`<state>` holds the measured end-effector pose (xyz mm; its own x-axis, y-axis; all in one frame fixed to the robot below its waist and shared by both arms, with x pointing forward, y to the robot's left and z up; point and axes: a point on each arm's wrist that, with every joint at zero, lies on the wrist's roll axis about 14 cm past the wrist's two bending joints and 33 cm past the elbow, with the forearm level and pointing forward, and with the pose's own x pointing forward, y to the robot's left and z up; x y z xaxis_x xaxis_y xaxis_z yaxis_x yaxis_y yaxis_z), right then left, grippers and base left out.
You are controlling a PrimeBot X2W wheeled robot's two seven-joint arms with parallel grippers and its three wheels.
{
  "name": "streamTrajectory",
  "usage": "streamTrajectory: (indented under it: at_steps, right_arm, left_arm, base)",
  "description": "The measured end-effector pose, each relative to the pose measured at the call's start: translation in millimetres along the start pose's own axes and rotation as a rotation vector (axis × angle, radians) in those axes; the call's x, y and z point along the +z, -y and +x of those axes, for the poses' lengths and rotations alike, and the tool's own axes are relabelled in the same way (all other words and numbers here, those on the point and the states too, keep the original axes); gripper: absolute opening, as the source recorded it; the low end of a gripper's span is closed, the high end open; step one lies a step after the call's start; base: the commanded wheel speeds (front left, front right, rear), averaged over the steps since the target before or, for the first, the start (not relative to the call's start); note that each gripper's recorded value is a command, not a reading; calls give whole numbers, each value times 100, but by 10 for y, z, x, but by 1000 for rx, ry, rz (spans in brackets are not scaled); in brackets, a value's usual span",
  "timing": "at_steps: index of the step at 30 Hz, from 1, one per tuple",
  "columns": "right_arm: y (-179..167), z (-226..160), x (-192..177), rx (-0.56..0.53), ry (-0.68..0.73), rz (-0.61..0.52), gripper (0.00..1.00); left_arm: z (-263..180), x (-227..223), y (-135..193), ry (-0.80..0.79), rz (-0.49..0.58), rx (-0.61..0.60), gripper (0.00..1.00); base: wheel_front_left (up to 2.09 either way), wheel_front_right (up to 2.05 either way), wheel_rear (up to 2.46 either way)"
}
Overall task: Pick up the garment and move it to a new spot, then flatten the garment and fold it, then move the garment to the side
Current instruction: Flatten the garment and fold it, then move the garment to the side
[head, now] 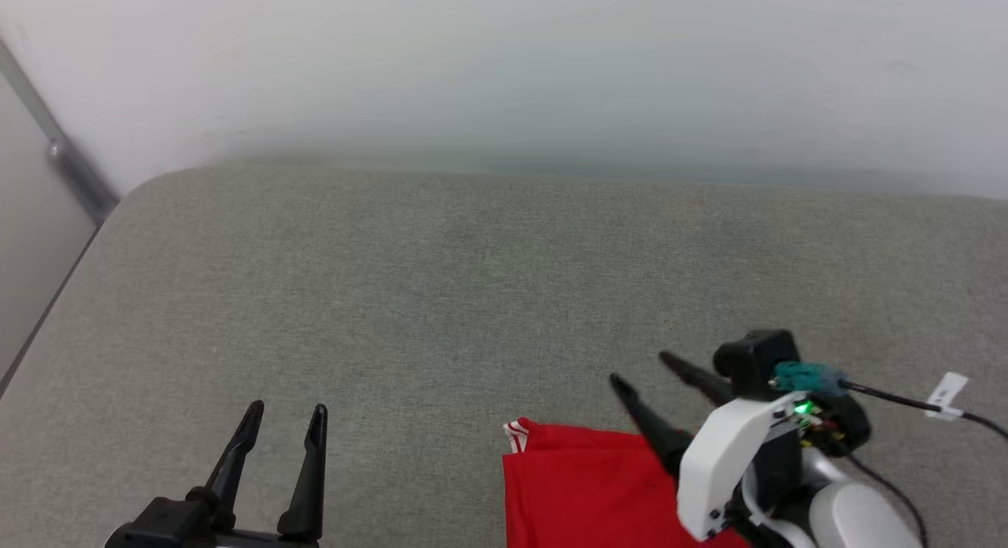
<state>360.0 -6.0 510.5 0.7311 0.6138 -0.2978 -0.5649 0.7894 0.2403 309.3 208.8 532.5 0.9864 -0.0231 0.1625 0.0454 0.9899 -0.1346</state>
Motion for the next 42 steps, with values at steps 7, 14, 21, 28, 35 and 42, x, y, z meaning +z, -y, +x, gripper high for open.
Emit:
streamTrajectory:
  at_steps: [7, 14, 21, 28, 35, 42]
  right_arm:
    - [865, -337, 642, -268, 248, -302, 100]
    - [1253, -680, 830, -418, 384, -334, 100]
    - [1451, -1004, 675, -519, 459, -264, 100]
    - [1315, -1032, 496, -497, 481, -207, 100]
    - [1220, -989, 398, -480, 483, -168, 100]
    - [1198, -968, 374, -475, 477, -163, 100]
  left_arm:
    - [150, -1, 151, 8, -13, -49, 100]
    - [237, -12, 253, 10, -28, -76, 100]
    - [277, 1, 273, 17, -33, -81, 100]
    - [275, 19, 273, 22, -33, -81, 100]
    - [265, 27, 295, 25, -36, -86, 100]
    - [264, 35, 289, 27, -35, -84, 100]
  base:
    - [0, 0, 0]
    - [0, 0, 0]
    - [0, 0, 0]
    - [0, 0, 0]
    - [0, 0, 0]
    - [0, 0, 0]
